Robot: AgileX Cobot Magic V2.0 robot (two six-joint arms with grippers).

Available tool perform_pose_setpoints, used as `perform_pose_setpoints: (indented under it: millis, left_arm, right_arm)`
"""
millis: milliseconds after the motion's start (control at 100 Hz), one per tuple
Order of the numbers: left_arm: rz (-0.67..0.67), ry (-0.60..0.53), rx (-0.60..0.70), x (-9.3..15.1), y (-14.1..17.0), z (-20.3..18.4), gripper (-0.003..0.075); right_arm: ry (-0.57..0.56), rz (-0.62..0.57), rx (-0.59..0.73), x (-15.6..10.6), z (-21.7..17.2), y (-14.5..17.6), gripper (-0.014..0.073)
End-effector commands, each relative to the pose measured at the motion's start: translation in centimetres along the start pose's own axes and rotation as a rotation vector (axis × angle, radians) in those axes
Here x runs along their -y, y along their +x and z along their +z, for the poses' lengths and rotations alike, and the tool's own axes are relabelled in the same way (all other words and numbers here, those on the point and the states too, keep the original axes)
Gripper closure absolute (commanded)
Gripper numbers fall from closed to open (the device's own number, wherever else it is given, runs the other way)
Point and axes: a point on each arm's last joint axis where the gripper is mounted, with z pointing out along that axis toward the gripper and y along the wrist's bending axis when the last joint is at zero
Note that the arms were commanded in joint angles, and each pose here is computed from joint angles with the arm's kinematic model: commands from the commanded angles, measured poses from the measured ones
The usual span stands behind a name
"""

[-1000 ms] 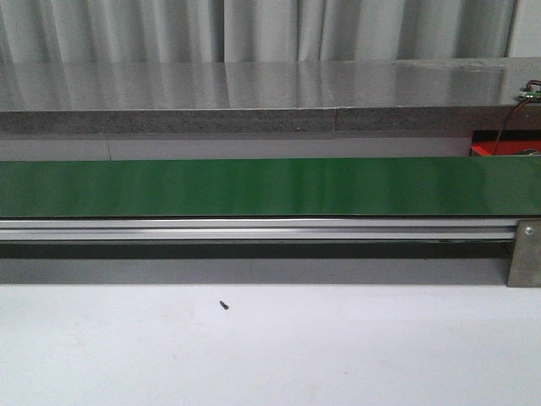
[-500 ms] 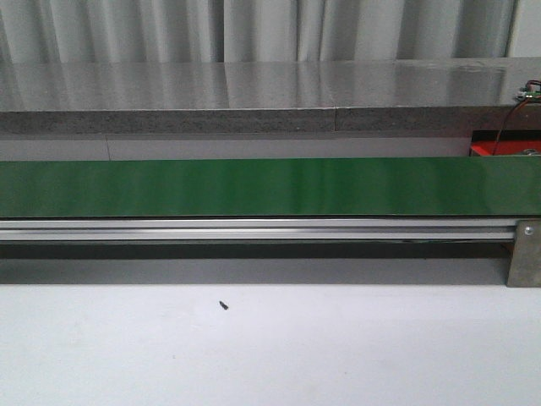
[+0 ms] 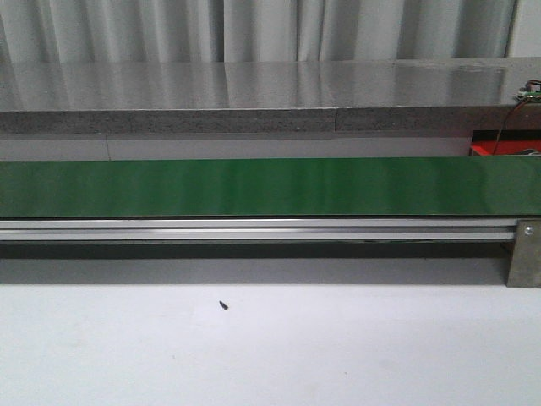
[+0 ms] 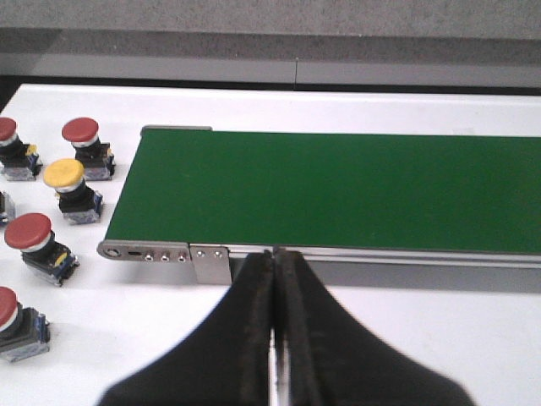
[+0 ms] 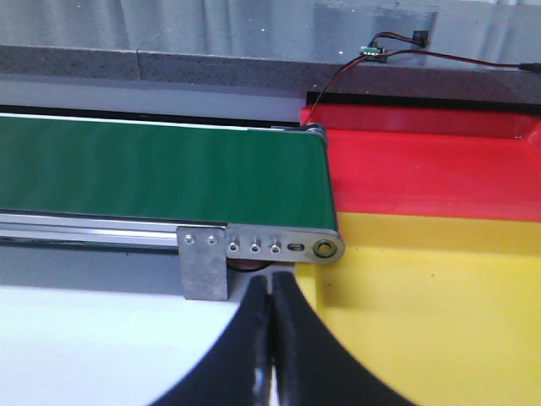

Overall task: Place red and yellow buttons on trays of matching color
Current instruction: 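Move the left gripper down toward a red push-button on the table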

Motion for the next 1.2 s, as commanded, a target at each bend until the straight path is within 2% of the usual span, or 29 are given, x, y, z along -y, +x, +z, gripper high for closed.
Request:
perform_pose_setpoints:
  millis: [0,220,270,320,370,420,490,560,700,800,900,1020,1190]
  left_arm:
    - [-0.019,0.007,0.059,0.1,-1.6,0.2,0.074]
    - [-0.023,0.007,0.005,0.1,-1.5,1.2,0.0736]
    - [-0.033,0.015,-0.018,0.2,-1.3,1.2,0.0706]
    - [-0.039,0.021,-0.033,0.2,-1.2,1.2,0.0634]
    - [-0.039,0.021,-0.04,0.2,-1.1,1.2,0.0526]
    - [-0.039,0.02,-0.05,0.2,-1.0,1.2,0.0379]
    - [-0.039,0.02,-0.052,0.2,-1.0,1.2,0.0216]
    - [-0.039,0.02,-0.052,0.2,-1.0,1.2,0.0128]
    - [-0.037,0.018,-0.073,0.2,-0.8,1.2,0.0113]
    - [-0.103,-0.009,-0.084,0.0,-0.7,1.2,0.0113]
    - [-0.148,-0.104,-0.071,-0.8,-0.8,1.2,0.0113]
    - [-0.143,-0.243,-0.053,-2.1,-1.0,1.3,0.0113]
    - [-0.14,-0.388,-0.101,-3.3,-1.3,2.9,0.0113]
  right_arm:
    - [0.003,-0.016,0.11,0.0,-0.3,-1.4,0.0663]
    - [0.003,-0.016,0.11,0.0,-0.3,-1.4,0.0663]
    - [0.003,-0.016,0.11,0.0,-0.3,-1.4,0.0663]
    - [0.003,-0.016,0.11,0.0,-0.3,-1.4,0.0663]
    - [0.003,-0.016,0.11,0.0,-0.3,-1.4,0.0663]
    - [0.003,-0.016,0.11,0.0,-0.3,-1.4,0.0663]
    - [0.003,-0.016,0.11,0.0,-0.3,-1.4,0.0663]
    - [0.003,-0.016,0.11,0.0,-0.3,-1.4,0.0663]
    - [0.003,-0.016,0.11,0.0,-0.3,-1.4,0.0663]
    - [0.003,-0.016,0.11,0.0,-0.3,-1.4,0.0663]
    - [0.003,-0.016,0.11,0.0,-0.3,-1.4,0.0663]
    - [0.003,-0.016,0.11,0.0,-0.3,-1.4,0.0663]
    - [0.003,-0.016,0.11,0.0,-0.3,-1.4,0.0663]
